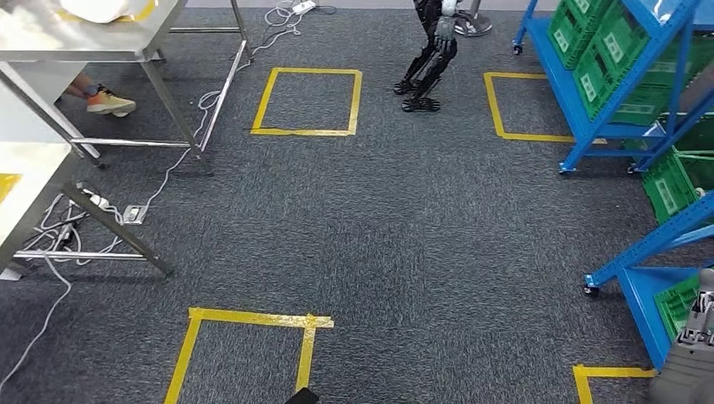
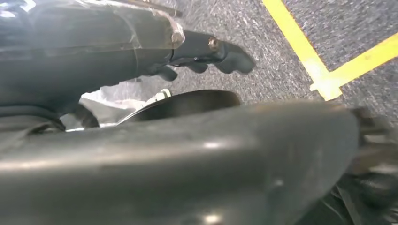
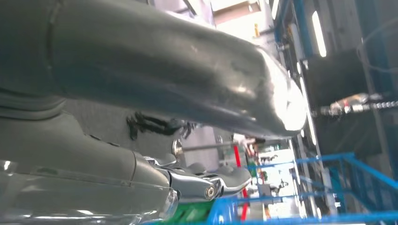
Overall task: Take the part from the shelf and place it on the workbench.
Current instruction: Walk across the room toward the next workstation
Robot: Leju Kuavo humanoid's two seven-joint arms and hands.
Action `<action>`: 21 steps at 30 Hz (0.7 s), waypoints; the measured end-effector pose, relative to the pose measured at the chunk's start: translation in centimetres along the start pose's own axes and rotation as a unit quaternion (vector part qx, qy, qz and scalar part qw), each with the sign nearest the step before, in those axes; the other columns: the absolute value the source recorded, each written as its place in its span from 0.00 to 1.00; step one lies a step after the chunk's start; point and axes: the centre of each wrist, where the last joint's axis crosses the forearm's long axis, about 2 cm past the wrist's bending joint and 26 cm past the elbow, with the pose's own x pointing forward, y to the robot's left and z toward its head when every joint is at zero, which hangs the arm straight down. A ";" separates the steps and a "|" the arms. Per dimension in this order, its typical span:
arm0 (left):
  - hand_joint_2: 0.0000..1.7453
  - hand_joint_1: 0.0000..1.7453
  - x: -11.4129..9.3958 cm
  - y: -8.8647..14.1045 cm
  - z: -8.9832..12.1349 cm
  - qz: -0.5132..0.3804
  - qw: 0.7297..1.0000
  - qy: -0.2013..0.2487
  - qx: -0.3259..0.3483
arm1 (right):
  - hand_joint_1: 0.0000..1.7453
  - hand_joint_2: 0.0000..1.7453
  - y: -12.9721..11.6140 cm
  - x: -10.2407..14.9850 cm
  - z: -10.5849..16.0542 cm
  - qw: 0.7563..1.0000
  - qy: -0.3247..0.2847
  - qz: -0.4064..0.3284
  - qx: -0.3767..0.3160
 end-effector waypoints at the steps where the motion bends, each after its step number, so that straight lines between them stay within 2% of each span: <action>1: 0.00 0.00 -0.1 0.0 0.0 -0.001 1.000 0.001 -0.001 | 0.00 0.00 0.0 0.0 0.0 1.000 0.001 -0.001 0.000; 21: 0.00 0.00 -0.5 0.1 -0.2 -0.008 1.000 0.010 -0.005 | 0.00 0.00 0.1 -0.3 0.8 1.000 0.012 -0.006 -0.007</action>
